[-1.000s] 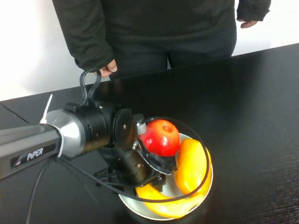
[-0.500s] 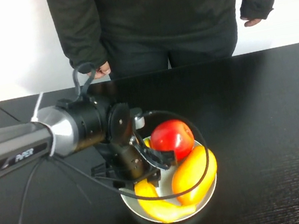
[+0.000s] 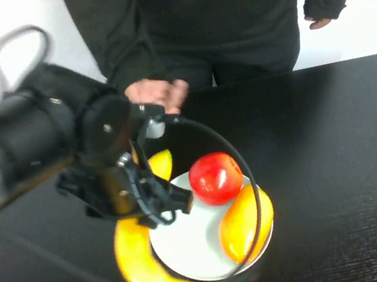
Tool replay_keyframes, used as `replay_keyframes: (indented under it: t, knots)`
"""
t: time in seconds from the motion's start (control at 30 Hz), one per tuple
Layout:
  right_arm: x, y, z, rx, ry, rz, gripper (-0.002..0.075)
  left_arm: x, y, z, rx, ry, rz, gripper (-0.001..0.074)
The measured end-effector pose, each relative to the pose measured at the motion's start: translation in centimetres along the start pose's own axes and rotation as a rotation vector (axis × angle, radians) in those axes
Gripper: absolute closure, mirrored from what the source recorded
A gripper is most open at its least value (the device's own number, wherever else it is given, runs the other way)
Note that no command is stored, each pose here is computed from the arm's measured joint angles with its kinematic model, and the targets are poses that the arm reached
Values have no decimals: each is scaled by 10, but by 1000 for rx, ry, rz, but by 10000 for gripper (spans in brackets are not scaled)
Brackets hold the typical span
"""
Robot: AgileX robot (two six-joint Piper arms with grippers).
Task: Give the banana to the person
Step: Hand the grabbed banana to the person
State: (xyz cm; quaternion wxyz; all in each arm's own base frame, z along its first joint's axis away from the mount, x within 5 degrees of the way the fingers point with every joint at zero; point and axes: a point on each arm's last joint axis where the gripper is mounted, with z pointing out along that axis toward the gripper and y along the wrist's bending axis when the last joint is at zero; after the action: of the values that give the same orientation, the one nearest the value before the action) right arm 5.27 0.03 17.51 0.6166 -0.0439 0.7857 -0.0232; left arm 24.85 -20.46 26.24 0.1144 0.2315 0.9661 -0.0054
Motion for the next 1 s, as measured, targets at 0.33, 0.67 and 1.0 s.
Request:
replay_keyframes:
  t: [0.33, 0.67, 1.0]
  knots:
    - [0, 0, 0, 0, 0, 0, 733, -14, -6, -112, -59, -242, 618, 451]
    - [0, 0, 0, 0, 0, 0, 733, -83, -32, -113, -54, -347, 798, 451]
    - [0, 0, 0, 0, 0, 2, 733, -113, -47, -57, -62, -248, 838, 451]
